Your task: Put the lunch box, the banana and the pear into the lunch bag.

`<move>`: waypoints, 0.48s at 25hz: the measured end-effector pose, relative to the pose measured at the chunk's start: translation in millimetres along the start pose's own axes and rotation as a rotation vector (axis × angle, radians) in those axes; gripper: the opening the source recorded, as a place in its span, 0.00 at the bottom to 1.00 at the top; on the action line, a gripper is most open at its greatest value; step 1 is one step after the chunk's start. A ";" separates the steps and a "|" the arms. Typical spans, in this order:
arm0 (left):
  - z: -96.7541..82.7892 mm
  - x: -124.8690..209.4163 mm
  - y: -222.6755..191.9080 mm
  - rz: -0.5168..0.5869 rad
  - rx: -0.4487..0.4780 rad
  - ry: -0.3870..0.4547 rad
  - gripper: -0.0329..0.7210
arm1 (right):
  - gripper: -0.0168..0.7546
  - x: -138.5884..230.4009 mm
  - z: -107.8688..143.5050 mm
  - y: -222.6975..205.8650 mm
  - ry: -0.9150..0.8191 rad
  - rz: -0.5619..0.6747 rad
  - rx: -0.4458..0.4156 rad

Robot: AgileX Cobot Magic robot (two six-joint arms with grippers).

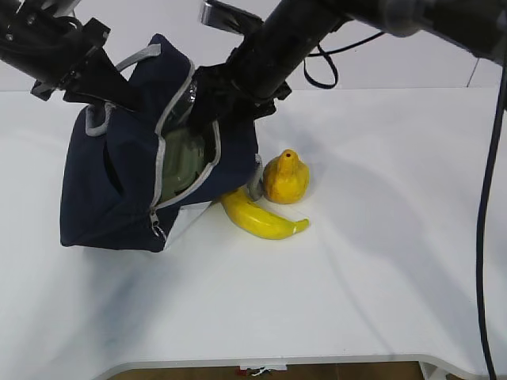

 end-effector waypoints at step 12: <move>1.5 1.0 0.0 0.009 -0.013 -0.008 0.05 | 0.68 -8.1 4.0 36.9 -0.023 -0.003 0.136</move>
Point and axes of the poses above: a point on each arm's last joint axis where the gripper is mounted, y pointing back along that axis away from the gripper, z along the wrist's bending axis when the last joint is at zero, x = y × z, the point moved 2 cm from there along -y, pointing out along that axis toward the gripper, and after that the axes turned 7 degrees about y, right-handed, at the moved point
